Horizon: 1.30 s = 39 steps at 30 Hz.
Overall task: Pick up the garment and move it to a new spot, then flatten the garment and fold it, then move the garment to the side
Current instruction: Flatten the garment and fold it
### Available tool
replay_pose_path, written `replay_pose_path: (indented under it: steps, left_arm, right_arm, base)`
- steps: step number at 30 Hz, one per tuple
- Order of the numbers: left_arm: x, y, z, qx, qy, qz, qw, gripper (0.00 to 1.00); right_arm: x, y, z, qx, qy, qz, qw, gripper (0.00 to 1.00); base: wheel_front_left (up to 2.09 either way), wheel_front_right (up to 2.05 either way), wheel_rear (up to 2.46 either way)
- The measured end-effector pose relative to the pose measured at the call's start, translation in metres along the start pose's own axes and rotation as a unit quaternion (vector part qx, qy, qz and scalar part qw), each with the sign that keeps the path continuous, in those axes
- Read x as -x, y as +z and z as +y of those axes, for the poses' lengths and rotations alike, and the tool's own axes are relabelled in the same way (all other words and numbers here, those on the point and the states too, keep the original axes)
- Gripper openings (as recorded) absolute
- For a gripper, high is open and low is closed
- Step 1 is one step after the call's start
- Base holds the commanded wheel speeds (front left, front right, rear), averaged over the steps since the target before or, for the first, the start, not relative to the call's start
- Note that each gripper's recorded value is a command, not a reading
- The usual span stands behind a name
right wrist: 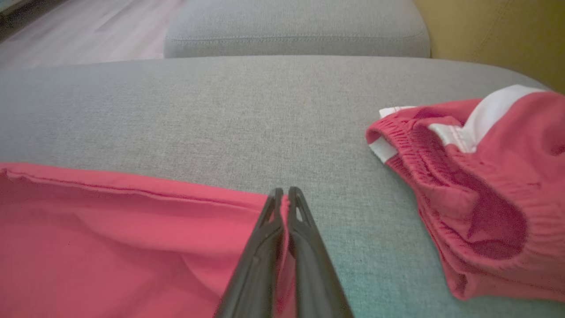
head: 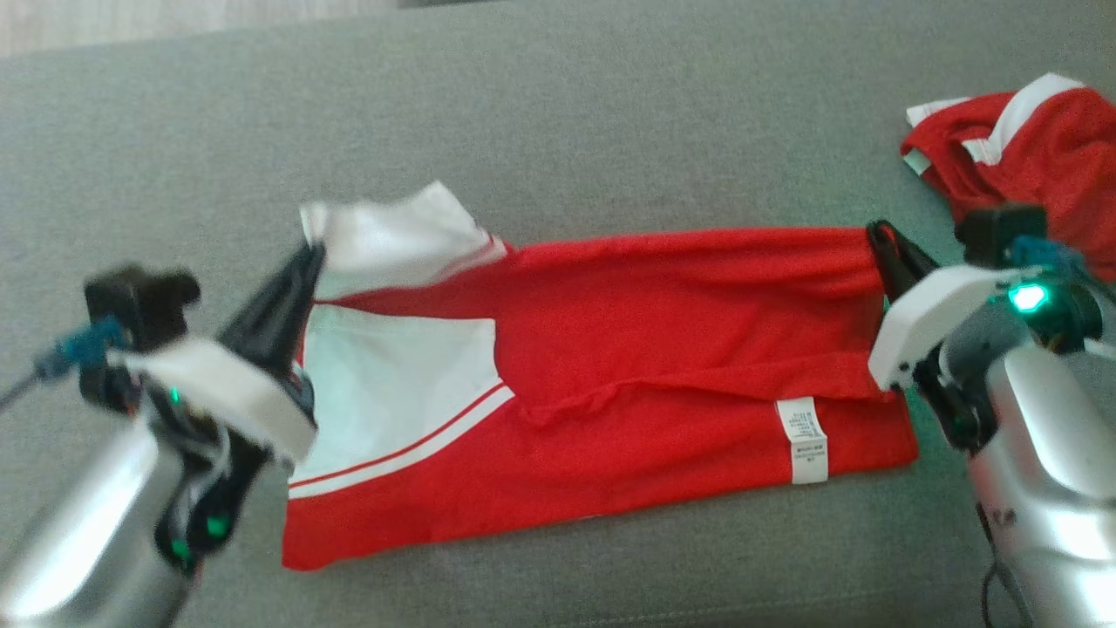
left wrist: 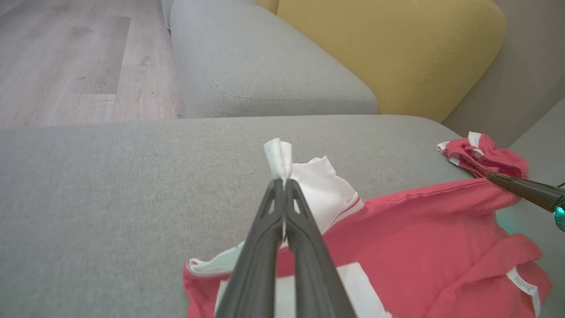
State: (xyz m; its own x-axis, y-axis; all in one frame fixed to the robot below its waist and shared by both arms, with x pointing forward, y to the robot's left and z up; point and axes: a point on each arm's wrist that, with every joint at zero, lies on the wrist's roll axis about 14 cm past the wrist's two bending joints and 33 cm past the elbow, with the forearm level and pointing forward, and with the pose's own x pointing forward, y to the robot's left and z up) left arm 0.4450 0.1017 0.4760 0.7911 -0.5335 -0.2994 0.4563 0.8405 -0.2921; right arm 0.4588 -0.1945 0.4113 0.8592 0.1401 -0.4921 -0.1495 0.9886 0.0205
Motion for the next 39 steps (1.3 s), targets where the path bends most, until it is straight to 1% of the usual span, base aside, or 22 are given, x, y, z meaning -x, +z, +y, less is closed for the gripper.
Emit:
replay_pose_path:
  steps: [5,9,16,20,21,22,23,24,25,26,27,28,29,34,36,37,39]
  left_arm:
    - [0.032,-0.024,-0.012,0.028,0.013,0.009,0.999,0.00]
    - [0.046,-0.034,-0.017,0.053,0.023,0.003,0.998,0.00]
    - [0.059,-0.056,-0.026,0.084,0.032,0.006,0.996,0.00]
    - [0.063,-0.064,-0.028,0.092,0.038,0.006,0.995,0.00]
    - [0.065,-0.067,-0.029,0.094,0.038,0.009,0.995,0.00]
    - [0.067,-0.072,-0.031,0.095,0.038,0.016,0.995,0.00]
    - [0.068,-0.078,-0.032,0.097,0.039,0.020,0.994,0.00]
    - [0.070,-0.081,-0.034,0.101,0.041,0.021,0.994,0.00]
    - [0.072,-0.085,-0.035,0.104,0.043,0.024,0.993,0.00]
    - [0.074,-0.090,-0.035,0.106,0.046,0.027,0.993,0.00]
    - [0.076,-0.093,-0.035,0.106,0.049,0.029,0.993,0.25]
    - [0.078,-0.097,-0.035,0.106,0.053,0.032,0.992,0.78]
    - [0.081,-0.100,-0.034,0.107,0.057,0.032,0.992,1.00]
    - [0.096,-0.105,-0.026,0.102,0.092,0.008,0.990,1.00]
    - [0.103,-0.101,-0.021,0.105,0.111,-0.014,0.988,1.00]
    - [0.110,-0.096,-0.015,0.100,0.132,-0.037,0.985,1.00]
    - [0.116,-0.090,-0.009,0.088,0.150,-0.056,0.983,1.00]
  right_arm:
    - [0.014,0.002,0.001,-0.014,-0.001,-0.019,1.000,0.00]
    - [0.022,0.007,0.002,-0.017,-0.003,-0.033,0.999,0.00]
    - [0.036,-0.021,0.003,-0.025,-0.009,-0.007,1.000,0.00]
    - [0.041,-0.026,0.006,-0.030,-0.010,-0.003,0.999,0.00]
    - [0.042,-0.027,0.008,-0.032,-0.009,-0.002,0.999,0.02]
    - [0.043,-0.028,0.010,-0.033,-0.008,-0.002,0.999,0.16]
    - [0.045,-0.030,0.012,-0.035,-0.007,0.000,0.999,0.22]
    - [0.047,-0.032,0.013,-0.038,-0.007,0.001,0.999,0.44]
    - [0.049,-0.035,0.013,-0.040,-0.008,0.002,0.999,0.44]
    - [0.051,-0.038,0.013,-0.044,-0.009,0.003,0.999,0.62]
    - [0.054,-0.040,0.013,-0.046,-0.011,0.005,0.999,1.00]
    - [0.057,-0.043,0.012,-0.051,-0.015,0.005,0.999,1.00]
    - [0.059,-0.044,0.012,-0.054,-0.018,0.004,0.998,1.00]
    - [0.075,-0.049,-0.003,-0.073,-0.047,-0.012,0.996,1.00]
    - [0.081,-0.052,-0.007,-0.085,-0.056,-0.015,0.995,1.00]
    - [0.087,-0.054,-0.011,-0.091,-0.065,-0.019,0.994,1.00]
    - [0.091,-0.053,-0.016,-0.094,-0.073,-0.024,0.993,1.00]
  base:
    - [0.00,0.00,0.00]
    - [0.00,0.00,0.00]
    - [0.00,0.00,0.00]
    - [0.00,0.00,0.00]
    - [0.00,0.00,0.00]
    - [0.00,0.00,0.00]
    - [0.00,0.00,0.00]
    - [0.00,0.00,0.00]
    - [0.00,0.00,0.00]
    - [0.00,0.00,0.00]
    - [0.00,0.00,0.00]
    - [0.00,0.00,0.00]
    - [0.00,0.00,0.00]
    - [0.00,0.00,0.00]
    - [0.00,0.00,0.00]
    - [0.00,0.00,0.00]
    - [0.00,0.00,0.00]
